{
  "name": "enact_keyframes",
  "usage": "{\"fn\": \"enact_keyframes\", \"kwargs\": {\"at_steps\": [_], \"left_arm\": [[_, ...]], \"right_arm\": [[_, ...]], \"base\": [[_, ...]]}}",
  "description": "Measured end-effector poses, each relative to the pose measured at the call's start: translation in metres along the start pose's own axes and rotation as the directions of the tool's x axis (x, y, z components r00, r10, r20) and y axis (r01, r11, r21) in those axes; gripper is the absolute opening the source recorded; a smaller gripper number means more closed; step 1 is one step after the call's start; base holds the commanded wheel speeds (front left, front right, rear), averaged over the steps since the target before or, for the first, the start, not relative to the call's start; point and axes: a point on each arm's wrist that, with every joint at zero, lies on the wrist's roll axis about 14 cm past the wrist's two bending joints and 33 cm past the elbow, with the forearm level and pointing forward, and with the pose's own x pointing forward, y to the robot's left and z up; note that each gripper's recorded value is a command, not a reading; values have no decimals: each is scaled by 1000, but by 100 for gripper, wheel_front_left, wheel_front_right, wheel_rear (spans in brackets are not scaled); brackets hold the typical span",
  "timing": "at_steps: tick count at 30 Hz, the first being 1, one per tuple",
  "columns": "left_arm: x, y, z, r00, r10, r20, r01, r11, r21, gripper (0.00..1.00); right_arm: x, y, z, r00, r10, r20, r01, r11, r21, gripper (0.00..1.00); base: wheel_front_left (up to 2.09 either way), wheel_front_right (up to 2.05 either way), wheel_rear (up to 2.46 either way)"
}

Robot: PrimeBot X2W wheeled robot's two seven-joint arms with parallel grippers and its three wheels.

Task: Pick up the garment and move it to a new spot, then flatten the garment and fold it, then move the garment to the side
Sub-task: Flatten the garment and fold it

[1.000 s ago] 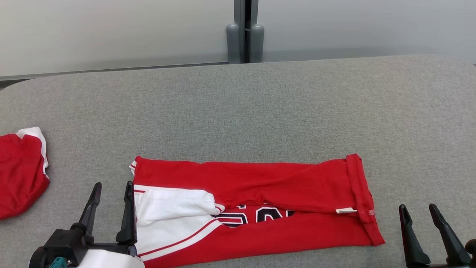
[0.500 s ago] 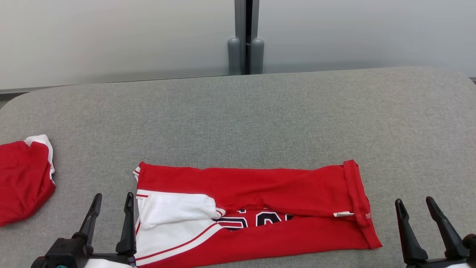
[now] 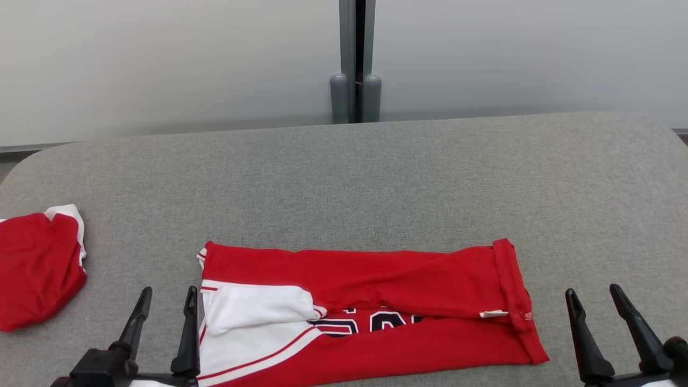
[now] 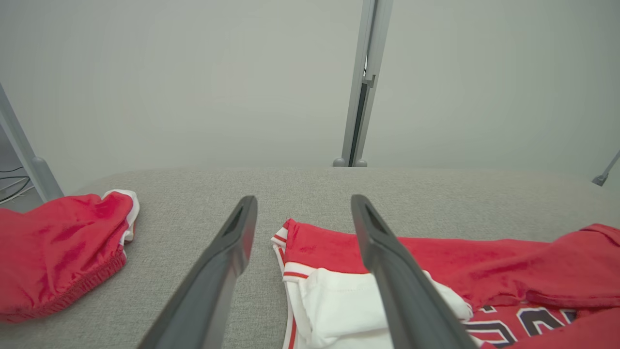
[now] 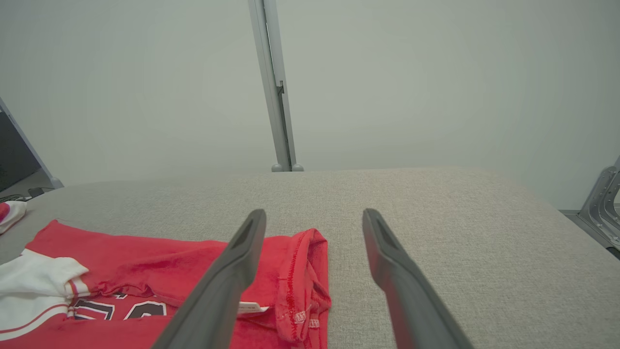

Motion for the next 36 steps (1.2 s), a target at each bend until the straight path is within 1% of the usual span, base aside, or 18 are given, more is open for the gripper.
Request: {"fn": "enact_keyframes", "kwargs": {"at_steps": [9, 16, 20, 27, 31, 32, 33, 34, 35, 36], "left_arm": [[3, 1, -5, 1000, 3, -16, -3, 1000, -4, 100], [20, 1, -6, 1000, 3, -11, -3, 1000, -9, 100], [32, -1, -12, 1000, -2, -24, 1, 1000, -19, 100], [46, 2, -24, 999, 5, -46, -7, 1000, -28, 100], [49, 4, -30, 998, 12, -59, -13, 999, -29, 100], [49, 4, -31, 998, 11, -63, -12, 999, -30, 100], [49, 4, -33, 998, 12, -66, -14, 999, -30, 100], [50, 4, -33, 998, 11, -67, -13, 999, -29, 100], [52, 4, -33, 998, 8, -64, -10, 1000, -28, 100], [53, 3, -32, 998, 6, -61, -7, 1000, -29, 100]], "right_arm": [[5, 0, -8, 999, 4, -32, -4, 1000, -1, 100], [26, -3, -30, 995, 17, -103, -17, 1000, -2, 100], [39, -1, -62, 981, 30, -191, -25, 999, 25, 100], [44, 6, -126, 930, 44, -365, -12, 996, 88, 100], [50, 11, -140, 916, 57, -397, -9, 993, 121, 99], [50, 12, -142, 913, 59, -403, -7, 992, 129, 93], [51, 12, -144, 910, 61, -410, -5, 991, 136, 42], [53, 13, -144, 909, 63, -411, -3, 990, 144, 14], [53, 13, -145, 908, 65, -413, -5, 989, 146, 0], [54, 13, -145, 908, 69, -413, -7, 989, 150, 0]], "base": [[0, 0, 0], [0, 0, 0], [0, 0, 0], [0, 0, 0], [0, 0, 0], [0, 0, 0], [0, 0, 0], [0, 0, 0], [0, 0, 0], [0, 0, 0]]}}
